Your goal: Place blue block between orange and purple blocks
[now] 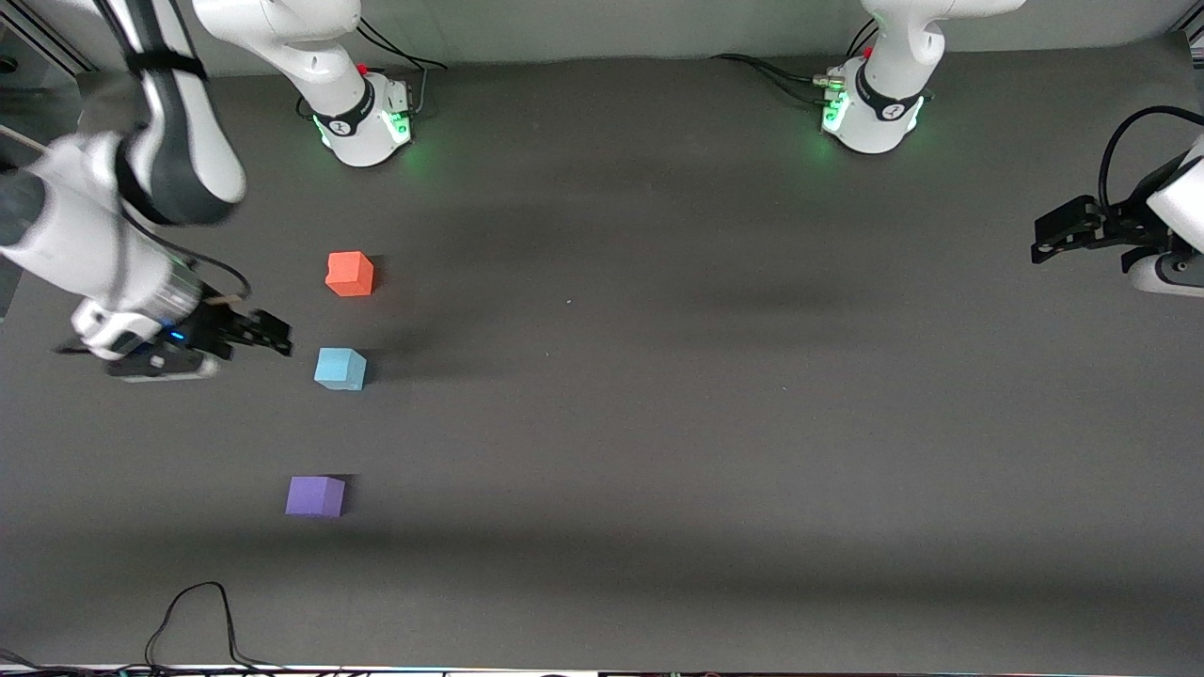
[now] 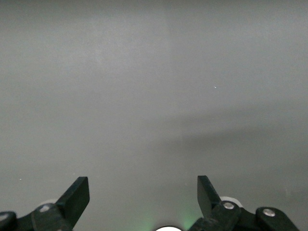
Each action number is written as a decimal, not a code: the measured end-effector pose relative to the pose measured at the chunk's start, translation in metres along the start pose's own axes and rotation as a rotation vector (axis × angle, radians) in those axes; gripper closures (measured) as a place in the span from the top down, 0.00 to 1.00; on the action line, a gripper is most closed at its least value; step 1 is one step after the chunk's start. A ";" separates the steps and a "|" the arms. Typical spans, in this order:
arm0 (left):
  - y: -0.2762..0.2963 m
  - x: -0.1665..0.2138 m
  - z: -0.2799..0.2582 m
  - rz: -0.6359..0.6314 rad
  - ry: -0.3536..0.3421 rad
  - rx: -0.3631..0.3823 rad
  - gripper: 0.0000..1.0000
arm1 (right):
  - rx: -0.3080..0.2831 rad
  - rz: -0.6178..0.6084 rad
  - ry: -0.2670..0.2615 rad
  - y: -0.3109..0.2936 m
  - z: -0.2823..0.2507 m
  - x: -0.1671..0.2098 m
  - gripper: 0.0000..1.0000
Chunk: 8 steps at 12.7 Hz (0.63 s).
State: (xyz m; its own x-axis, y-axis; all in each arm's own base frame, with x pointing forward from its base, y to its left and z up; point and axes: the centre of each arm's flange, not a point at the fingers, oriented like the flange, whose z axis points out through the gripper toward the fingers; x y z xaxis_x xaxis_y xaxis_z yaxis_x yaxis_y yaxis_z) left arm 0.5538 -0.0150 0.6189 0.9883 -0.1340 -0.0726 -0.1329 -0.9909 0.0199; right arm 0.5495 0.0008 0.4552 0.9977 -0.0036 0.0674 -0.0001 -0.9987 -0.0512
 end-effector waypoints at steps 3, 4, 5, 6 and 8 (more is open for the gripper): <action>0.000 0.000 0.000 0.000 0.001 0.000 1.00 | 0.007 0.001 -0.001 0.001 -0.093 -0.007 1.00; 0.000 0.000 0.000 0.000 0.001 0.000 1.00 | 0.009 -0.002 -0.005 0.000 -0.117 -0.010 1.00; 0.000 0.000 0.000 0.000 0.001 0.000 1.00 | 0.010 -0.005 -0.005 -0.001 -0.137 -0.013 1.00; 0.000 0.000 0.000 0.000 0.001 0.000 1.00 | 0.010 -0.006 -0.008 -0.002 -0.153 -0.015 1.00; 0.000 0.000 0.000 0.000 0.001 0.000 1.00 | 0.011 -0.003 -0.014 0.000 -0.173 -0.018 1.00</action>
State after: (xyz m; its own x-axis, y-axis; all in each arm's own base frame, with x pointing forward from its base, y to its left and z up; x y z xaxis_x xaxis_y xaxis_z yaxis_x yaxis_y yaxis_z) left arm 0.5540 -0.0149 0.6189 0.9884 -0.1338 -0.0719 -0.1328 -0.9910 0.0196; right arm 0.5202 -0.0084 0.6265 0.9986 -0.0002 0.0537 0.0032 -0.9981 -0.0622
